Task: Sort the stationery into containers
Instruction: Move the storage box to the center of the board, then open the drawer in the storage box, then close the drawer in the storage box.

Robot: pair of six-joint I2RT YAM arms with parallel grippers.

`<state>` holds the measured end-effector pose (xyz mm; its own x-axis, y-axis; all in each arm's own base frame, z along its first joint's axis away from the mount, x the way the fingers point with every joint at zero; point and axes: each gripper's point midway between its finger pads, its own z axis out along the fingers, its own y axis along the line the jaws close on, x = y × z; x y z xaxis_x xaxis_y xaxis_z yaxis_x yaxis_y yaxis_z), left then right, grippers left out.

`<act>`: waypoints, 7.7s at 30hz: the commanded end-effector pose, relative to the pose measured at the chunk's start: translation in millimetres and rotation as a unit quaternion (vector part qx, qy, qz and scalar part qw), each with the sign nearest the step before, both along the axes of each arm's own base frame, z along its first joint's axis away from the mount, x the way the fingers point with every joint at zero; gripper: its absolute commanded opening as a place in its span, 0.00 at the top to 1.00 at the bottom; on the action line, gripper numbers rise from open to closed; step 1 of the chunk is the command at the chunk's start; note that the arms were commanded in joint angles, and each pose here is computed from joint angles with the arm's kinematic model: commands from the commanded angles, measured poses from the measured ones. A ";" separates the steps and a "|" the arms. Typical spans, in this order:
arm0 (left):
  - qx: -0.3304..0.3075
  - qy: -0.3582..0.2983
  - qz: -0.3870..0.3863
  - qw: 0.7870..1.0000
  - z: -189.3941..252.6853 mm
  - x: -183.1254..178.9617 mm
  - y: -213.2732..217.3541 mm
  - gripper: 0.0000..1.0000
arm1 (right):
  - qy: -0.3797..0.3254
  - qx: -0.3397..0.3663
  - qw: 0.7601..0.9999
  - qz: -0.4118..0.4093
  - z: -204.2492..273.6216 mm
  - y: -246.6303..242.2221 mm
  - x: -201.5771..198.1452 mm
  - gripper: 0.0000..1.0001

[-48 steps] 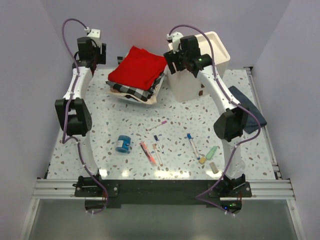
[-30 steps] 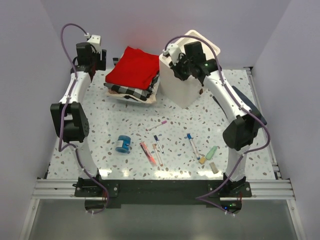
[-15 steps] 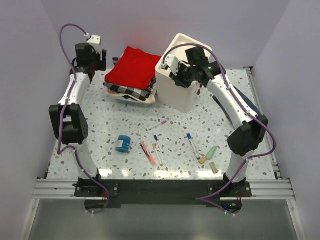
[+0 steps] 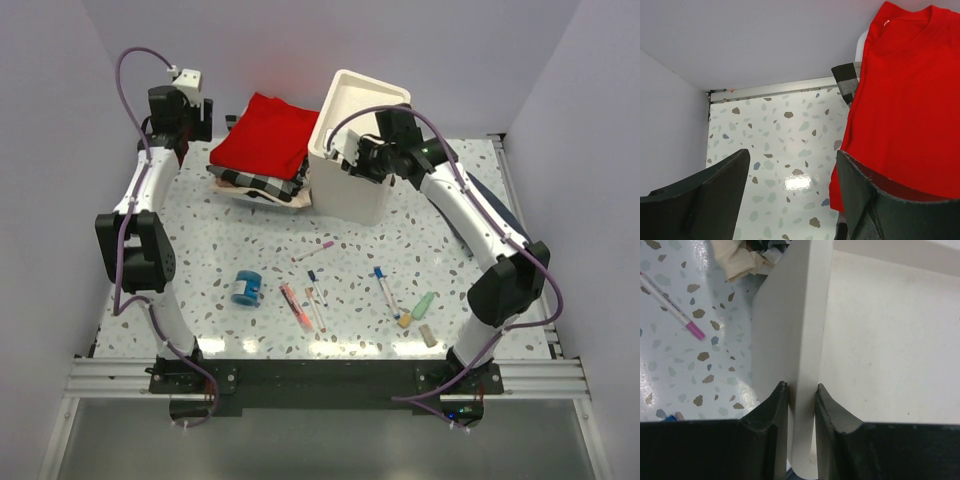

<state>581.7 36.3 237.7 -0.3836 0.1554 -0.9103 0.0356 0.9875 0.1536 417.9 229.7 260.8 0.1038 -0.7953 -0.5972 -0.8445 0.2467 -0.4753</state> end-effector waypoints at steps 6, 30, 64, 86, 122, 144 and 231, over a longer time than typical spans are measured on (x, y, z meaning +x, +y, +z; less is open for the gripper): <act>-0.007 -0.046 -0.020 0.999 35.8 0.9 -13.5 0.26 | -0.019 -0.044 0.999 -0.006 -6.4 -11.7 -7.1 0.72; -0.192 -0.049 -0.329 0.923 88.7 -54.9 -179.1 0.16 | 0.423 0.494 0.604 -0.461 -31.5 -144.3 -12.1 0.13; -0.032 -0.023 -0.365 0.930 77.9 -87.8 -182.4 0.17 | 0.543 0.586 0.455 -0.393 -179.2 -129.5 123.0 0.42; -0.003 0.015 -0.356 0.934 51.8 -99.6 -186.4 0.16 | 0.576 0.597 0.387 -0.402 -216.5 -110.7 126.9 0.49; 0.057 0.021 -0.337 0.940 36.4 -69.5 -187.8 0.15 | 0.523 0.661 0.388 -0.373 -167.9 -187.8 115.5 1.00; 0.034 -0.026 -0.364 0.931 54.5 -51.9 -202.9 0.18 | 0.487 0.652 0.437 -0.383 -139.6 -234.4 103.6 1.00; -0.019 -0.143 -0.359 0.922 58.0 -19.6 -325.9 1.00 | 0.471 0.592 0.550 -0.354 -76.3 -126.6 105.9 1.00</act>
